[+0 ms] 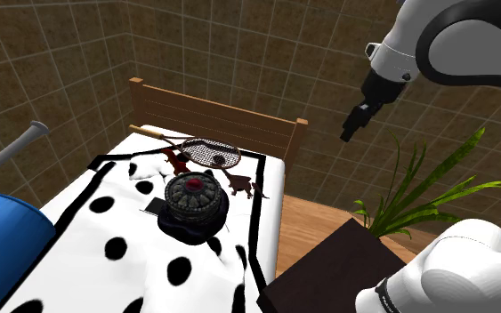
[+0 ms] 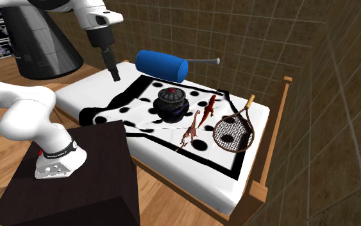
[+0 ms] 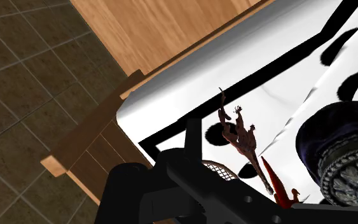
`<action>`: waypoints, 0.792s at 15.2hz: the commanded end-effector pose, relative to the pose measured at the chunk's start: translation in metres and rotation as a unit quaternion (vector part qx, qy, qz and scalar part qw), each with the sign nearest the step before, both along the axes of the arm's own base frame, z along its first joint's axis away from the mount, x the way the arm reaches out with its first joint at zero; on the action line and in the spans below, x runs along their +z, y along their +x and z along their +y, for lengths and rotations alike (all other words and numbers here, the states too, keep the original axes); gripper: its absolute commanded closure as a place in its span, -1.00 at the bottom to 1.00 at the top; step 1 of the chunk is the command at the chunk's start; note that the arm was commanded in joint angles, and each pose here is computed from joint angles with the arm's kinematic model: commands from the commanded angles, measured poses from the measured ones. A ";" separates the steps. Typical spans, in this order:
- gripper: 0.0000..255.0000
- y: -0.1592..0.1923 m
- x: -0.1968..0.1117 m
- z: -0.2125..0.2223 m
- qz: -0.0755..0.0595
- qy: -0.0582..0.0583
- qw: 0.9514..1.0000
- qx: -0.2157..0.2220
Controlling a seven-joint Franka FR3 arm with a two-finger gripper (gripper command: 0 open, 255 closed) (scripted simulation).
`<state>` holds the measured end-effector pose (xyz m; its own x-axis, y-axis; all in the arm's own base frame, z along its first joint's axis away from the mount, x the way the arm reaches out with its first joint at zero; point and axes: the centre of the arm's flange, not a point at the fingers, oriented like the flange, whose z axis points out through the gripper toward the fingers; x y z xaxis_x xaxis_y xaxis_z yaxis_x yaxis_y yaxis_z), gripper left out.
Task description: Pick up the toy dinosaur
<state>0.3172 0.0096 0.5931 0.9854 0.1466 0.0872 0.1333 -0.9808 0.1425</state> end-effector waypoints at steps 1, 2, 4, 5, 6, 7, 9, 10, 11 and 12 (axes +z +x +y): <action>-1.00 0.000 0.000 0.000 0.000 0.000 1.000 0.000; -1.00 0.008 -0.010 0.000 -0.001 0.001 1.000 0.003; -1.00 0.024 -0.031 0.001 -0.002 0.002 1.000 0.009; -1.00 0.032 -0.041 0.001 -0.003 0.003 1.000 0.011; -1.00 0.040 -0.051 0.002 -0.004 0.004 1.000 0.014; -1.00 0.048 -0.061 0.002 -0.005 0.004 1.000 0.017; -1.00 0.064 -0.082 0.003 -0.006 0.006 1.000 0.023; -1.00 0.072 -0.092 0.004 -0.007 0.006 1.000 0.026; -1.00 0.080 -0.102 0.005 -0.008 0.007 1.000 0.028; -1.00 0.088 -0.112 0.005 -0.009 0.008 0.999 0.031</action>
